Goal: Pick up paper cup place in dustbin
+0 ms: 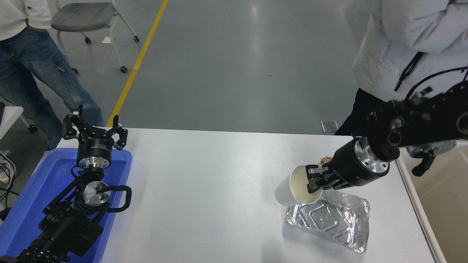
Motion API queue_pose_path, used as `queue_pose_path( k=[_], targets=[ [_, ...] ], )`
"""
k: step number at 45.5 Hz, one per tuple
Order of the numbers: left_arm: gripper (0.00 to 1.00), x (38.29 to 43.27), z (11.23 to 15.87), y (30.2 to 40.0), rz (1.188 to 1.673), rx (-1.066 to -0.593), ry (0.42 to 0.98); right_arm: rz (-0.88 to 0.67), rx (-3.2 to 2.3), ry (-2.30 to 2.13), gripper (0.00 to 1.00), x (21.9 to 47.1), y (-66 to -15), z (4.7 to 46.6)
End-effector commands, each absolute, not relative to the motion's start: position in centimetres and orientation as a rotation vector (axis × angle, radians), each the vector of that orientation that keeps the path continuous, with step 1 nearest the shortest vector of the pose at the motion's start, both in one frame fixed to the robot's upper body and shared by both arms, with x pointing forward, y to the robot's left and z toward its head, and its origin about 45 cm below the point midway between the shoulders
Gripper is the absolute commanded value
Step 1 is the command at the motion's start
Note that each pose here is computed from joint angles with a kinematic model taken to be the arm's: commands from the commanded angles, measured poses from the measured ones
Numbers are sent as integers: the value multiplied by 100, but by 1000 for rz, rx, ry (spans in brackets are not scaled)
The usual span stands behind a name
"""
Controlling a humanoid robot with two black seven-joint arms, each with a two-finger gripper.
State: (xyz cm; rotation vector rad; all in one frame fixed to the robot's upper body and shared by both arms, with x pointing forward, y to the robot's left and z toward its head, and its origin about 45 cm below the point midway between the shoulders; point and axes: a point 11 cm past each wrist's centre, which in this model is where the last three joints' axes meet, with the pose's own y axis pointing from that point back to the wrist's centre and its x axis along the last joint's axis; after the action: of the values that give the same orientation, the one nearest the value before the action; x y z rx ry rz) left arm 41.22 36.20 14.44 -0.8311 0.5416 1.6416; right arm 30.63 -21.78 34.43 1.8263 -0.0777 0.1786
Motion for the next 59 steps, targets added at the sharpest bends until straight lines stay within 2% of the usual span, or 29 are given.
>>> queue_pose_path(
  k=[1,7,13,23,28,33,36,44,52,59],
  targets=[
    [99,4122,1443,3620,1642,-831,542,240,1802,-67,0,3012,-2185,4163],
    [99,4122,1443,3620,1642,-831,542,271,1800,-96,0,3009,-2202,4334],
    [99,4122,1443,3620,1642,-831,542,290,1813,-234,0,3078,-2467,4551],
    [99,4127,1450,3618,1641,-832,541,437,1785,-778,0,3532,-3396,5088],
    [99,4127,1450,3618,1641,-832,541,436,1712,-1023,0,3622,-3972,5187],
    [99,4127,1450,3618,1641,-832,541,376,1640,-1233,0,3590,-4525,4963],
    [99,4127,1450,3618,1641,-832,541,298,1564,-1398,0,3513,-4980,4638],
    [99,4127,1450,3618,1641,-832,541,167,1399,-1651,0,3265,-5655,3964],
    [99,4127,1450,3618,1641,-832,541,97,1229,-1835,0,3188,-6034,3601],
    [99,4127,1450,3618,1641,-832,541,69,1108,-1906,0,3273,-6279,3366]
  ],
)
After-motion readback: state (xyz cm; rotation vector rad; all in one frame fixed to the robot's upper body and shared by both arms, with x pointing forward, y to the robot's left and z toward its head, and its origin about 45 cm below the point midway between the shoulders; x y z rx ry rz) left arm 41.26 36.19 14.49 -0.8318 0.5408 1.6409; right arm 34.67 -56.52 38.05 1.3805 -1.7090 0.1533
